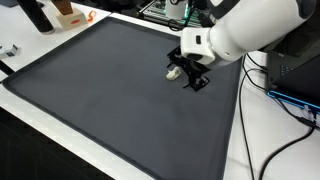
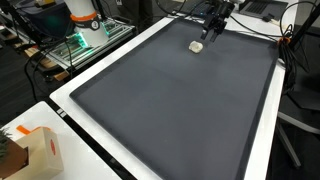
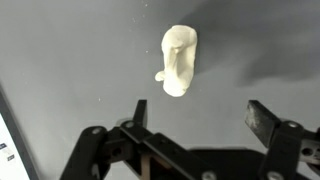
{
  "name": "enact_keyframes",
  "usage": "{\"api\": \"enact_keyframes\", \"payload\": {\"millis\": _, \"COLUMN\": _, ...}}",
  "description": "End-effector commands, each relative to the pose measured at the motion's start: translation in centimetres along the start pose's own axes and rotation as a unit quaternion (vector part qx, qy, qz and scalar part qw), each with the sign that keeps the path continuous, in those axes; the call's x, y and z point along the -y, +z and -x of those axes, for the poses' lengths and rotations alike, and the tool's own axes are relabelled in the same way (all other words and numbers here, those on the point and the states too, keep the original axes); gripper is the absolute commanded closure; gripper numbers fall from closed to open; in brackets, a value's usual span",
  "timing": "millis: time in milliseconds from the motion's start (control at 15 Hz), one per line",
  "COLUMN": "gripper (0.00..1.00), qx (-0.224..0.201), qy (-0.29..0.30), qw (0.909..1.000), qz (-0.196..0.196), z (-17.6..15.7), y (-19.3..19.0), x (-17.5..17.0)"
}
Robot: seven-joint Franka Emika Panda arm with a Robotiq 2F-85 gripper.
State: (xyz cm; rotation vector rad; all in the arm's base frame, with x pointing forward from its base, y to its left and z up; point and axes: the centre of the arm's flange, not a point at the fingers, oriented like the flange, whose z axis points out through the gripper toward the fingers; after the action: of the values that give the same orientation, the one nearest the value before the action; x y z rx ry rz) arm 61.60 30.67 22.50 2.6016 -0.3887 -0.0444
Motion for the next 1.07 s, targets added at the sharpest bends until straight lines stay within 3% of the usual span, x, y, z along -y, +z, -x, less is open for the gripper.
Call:
{"api": "enact_keyframes", "payload": {"millis": 0, "gripper": 0.00, "qx": -0.016, "qy": -0.040, "qw": 0.9990, "qz": 0.008, "z": 1.2, "y": 0.2, "x": 0.4}}
{"api": "enact_keyframes", "payload": {"millis": 1000, "gripper": 0.00, "qx": -0.028, "qy": -0.160, "qw": 0.9856, "qz": -0.045, "z": 4.6, "y": -0.4, "x": -0.5}}
